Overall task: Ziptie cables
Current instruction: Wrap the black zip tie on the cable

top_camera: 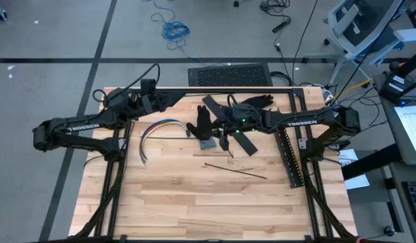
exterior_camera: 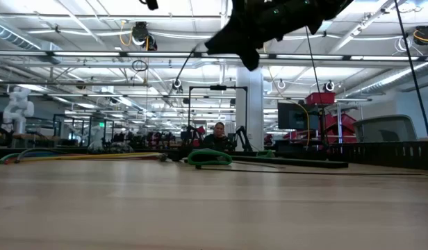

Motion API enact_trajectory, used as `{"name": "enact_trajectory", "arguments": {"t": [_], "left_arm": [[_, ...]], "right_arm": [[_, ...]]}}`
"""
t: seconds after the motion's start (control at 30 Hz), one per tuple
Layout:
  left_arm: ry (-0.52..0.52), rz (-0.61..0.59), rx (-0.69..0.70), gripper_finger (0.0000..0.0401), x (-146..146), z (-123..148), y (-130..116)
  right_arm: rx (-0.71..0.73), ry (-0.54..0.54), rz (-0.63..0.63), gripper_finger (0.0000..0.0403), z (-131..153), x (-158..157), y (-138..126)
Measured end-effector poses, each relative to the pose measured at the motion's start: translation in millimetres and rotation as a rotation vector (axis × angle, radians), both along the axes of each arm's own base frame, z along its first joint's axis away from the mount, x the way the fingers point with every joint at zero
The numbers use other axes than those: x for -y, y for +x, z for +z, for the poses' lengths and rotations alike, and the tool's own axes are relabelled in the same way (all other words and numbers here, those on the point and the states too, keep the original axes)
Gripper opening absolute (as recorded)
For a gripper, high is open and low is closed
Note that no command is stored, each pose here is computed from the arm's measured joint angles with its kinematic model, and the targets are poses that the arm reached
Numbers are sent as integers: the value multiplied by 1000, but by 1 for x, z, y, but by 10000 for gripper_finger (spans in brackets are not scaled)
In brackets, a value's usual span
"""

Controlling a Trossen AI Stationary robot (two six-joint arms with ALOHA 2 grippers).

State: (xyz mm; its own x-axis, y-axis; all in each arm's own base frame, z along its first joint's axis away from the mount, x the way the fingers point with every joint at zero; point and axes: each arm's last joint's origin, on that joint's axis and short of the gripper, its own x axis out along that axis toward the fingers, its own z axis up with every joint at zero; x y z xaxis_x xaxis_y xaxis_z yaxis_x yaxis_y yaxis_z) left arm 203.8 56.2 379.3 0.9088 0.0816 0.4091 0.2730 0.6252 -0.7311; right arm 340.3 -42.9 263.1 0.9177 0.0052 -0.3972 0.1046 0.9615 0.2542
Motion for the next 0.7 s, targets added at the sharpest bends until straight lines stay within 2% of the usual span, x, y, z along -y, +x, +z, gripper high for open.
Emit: {"name": "enact_trajectory", "arguments": {"t": [0.13,0.27,0.33,0.43,0.6,0.7], "left_arm": [[49,-65,49,191,3,5,-3],[83,-106,72,191,6,10,-8],[129,-132,41,191,9,9,-12],[184,-91,-188,191,10,-6,-19],[353,91,-769,191,5,-58,-24],[476,64,-952,191,-1,-80,-12]], "right_arm": [[-201,64,-2,146,-17,-8,-9],[-375,54,42,170,-29,-18,-19],[-472,78,41,175,-35,-23,-26],[-583,129,22,178,-41,-32,-34],[-690,194,0,178,-45,-53,-42],[-755,226,-6,178,-48,-71,-48]]}}
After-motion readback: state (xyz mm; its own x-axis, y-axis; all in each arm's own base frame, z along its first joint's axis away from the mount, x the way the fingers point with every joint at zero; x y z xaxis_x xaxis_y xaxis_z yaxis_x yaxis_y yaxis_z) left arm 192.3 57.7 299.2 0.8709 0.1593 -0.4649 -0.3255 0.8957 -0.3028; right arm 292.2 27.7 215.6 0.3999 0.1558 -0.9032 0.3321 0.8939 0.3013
